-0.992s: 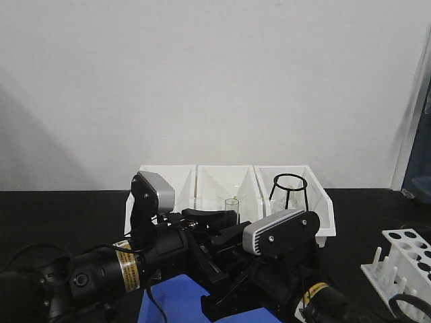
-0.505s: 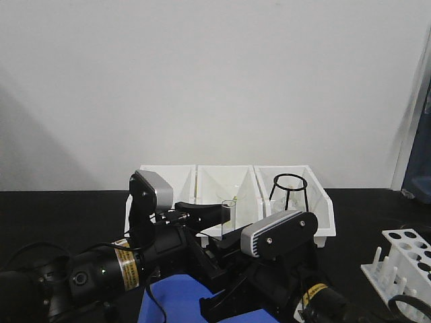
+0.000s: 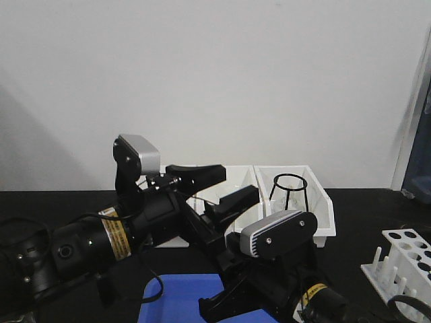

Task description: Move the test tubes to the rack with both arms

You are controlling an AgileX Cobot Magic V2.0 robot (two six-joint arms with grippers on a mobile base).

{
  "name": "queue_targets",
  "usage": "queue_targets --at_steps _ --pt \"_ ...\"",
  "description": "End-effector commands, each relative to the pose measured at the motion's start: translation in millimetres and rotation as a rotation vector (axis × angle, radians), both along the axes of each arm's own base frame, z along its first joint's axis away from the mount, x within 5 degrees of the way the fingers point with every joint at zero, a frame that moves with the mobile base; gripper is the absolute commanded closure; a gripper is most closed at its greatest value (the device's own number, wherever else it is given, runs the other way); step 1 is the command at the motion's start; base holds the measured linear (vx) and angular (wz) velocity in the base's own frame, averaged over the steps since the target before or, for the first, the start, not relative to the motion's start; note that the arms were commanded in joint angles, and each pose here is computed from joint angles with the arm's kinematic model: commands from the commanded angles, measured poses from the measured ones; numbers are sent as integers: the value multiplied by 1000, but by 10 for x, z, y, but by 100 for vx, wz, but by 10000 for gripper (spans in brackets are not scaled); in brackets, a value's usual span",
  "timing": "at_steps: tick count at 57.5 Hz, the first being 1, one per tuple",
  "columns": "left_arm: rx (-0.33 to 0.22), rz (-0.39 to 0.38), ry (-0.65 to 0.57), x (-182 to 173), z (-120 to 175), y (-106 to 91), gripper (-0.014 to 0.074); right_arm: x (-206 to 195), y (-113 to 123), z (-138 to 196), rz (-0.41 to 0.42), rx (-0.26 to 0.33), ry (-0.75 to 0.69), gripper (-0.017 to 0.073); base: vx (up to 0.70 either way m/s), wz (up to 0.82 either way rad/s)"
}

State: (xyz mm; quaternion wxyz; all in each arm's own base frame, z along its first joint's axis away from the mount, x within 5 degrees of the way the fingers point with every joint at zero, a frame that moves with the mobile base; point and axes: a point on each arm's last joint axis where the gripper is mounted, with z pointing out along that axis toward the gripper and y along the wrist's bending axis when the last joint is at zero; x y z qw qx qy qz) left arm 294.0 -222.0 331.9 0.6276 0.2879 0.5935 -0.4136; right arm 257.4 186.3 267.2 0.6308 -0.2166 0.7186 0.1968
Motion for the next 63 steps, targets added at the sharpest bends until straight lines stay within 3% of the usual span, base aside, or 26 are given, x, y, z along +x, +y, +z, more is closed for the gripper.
queue_targets --at_steps 1,12,18,28,33,41,52,63 --pt "-124 -9 -93 -87 423 66 42 -2 -4 279 1 69 -130 570 0 0" --pt "-131 21 -121 -133 567 162 42 2 -10 279 -4 71 -129 570 0 0" --pt "-108 78 -113 -127 621 253 42 13 -26 279 -20 31 -155 570 0 0" --pt "-75 142 -93 -125 661 335 42 67 -120 272 -129 -13 -168 566 0 0" --pt "-63 159 -81 -116 651 344 42 128 -229 261 -205 -49 -170 566 0 0" --pt "-44 181 -63 -97 629 354 42 241 -470 270 -300 -58 -156 566 0 0" --pt "-27 196 -46 -86 588 361 42 356 -810 300 -379 -92 -151 566 0 0" --pt "-12 213 -32 -72 571 369 42 454 -1145 303 -433 -86 -133 566 0 0"
